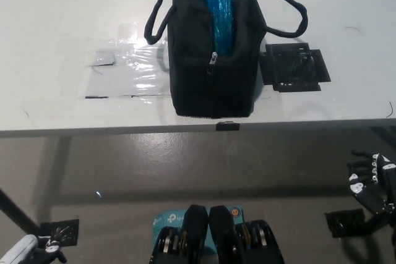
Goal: The robot uses its right hand to pick up a stack of plates kept in the middle of the desk and put it inside a bag kept next to it
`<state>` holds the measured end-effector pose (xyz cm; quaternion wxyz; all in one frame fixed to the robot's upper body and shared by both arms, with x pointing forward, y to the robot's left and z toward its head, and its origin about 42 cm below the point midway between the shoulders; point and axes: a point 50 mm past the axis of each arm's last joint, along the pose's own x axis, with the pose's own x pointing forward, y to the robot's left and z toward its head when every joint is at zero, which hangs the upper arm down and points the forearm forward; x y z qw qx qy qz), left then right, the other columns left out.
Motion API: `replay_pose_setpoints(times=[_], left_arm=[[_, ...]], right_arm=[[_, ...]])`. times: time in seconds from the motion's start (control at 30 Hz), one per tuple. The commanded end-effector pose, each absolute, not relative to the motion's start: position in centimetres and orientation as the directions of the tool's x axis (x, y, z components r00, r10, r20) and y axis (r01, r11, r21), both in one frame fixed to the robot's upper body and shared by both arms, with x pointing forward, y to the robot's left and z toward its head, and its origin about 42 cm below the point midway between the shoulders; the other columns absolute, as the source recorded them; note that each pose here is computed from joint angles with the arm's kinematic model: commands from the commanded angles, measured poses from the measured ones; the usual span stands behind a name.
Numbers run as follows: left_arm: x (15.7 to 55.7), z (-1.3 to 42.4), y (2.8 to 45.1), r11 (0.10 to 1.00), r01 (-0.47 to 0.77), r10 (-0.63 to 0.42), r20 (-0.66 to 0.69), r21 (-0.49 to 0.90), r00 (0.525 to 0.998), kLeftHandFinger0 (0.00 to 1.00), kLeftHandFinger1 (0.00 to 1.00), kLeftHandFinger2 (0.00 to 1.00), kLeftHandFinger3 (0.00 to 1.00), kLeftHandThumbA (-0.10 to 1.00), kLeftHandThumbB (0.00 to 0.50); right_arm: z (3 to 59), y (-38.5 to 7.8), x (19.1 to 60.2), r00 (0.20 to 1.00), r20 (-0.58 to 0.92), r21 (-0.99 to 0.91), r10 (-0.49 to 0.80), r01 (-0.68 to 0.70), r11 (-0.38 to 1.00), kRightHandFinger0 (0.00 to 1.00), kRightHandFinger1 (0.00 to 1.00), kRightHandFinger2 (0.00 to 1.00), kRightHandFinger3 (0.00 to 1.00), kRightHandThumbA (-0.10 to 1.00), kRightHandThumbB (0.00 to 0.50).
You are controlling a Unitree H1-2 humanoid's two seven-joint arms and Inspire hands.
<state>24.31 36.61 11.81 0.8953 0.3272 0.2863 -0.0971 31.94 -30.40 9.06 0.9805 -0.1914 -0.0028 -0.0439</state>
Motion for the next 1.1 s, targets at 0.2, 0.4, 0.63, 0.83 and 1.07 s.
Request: replay_pose_setpoints(times=[0.2, 0.4, 0.63, 0.83, 1.07], left_arm=[[24.31, 12.67, 37.28, 0.752, 0.36, 0.035, -0.578, 0.553, 0.815, 0.74, 0.79, 0.9, 1.0, 0.7, 0.13], [24.37, 12.97, 37.22, 0.749, 0.371, 0.025, -0.583, 0.55, 0.812, 0.72, 0.81, 0.91, 1.0, 0.7, 0.133], [24.38, 12.99, 37.19, 0.746, 0.371, 0.03, -0.585, 0.552, 0.81, 0.74, 0.81, 0.91, 1.0, 0.69, 0.125], [24.34, 13.01, 37.3, 0.742, 0.378, 0.03, -0.59, 0.554, 0.807, 0.74, 0.81, 0.92, 1.0, 0.73, 0.157], [24.34, 12.97, 37.14, 0.754, 0.364, 0.035, -0.586, 0.547, 0.81, 0.77, 0.84, 0.96, 1.0, 0.69, 0.114]], right_arm=[[10.46, -30.87, 32.39, 0.994, 0.047, -0.381, -0.101, 0.112, 0.918, 0.31, 0.4, 0.5, 0.7, 0.4, 0.247], [10.39, -30.77, 32.12, 0.994, 0.042, -0.388, -0.105, 0.113, 0.915, 0.29, 0.37, 0.48, 0.69, 0.37, 0.236], [10.36, -30.79, 32.12, 0.993, 0.031, -0.386, -0.11, 0.113, 0.916, 0.29, 0.37, 0.47, 0.68, 0.37, 0.242], [10.41, -30.84, 32.09, 0.994, 0.03, -0.4, -0.106, 0.109, 0.91, 0.26, 0.34, 0.45, 0.62, 0.35, 0.229], [10.59, -30.91, 32.18, 0.994, 0.035, -0.421, -0.103, 0.109, 0.901, 0.27, 0.35, 0.46, 0.6, 0.33, 0.229]])
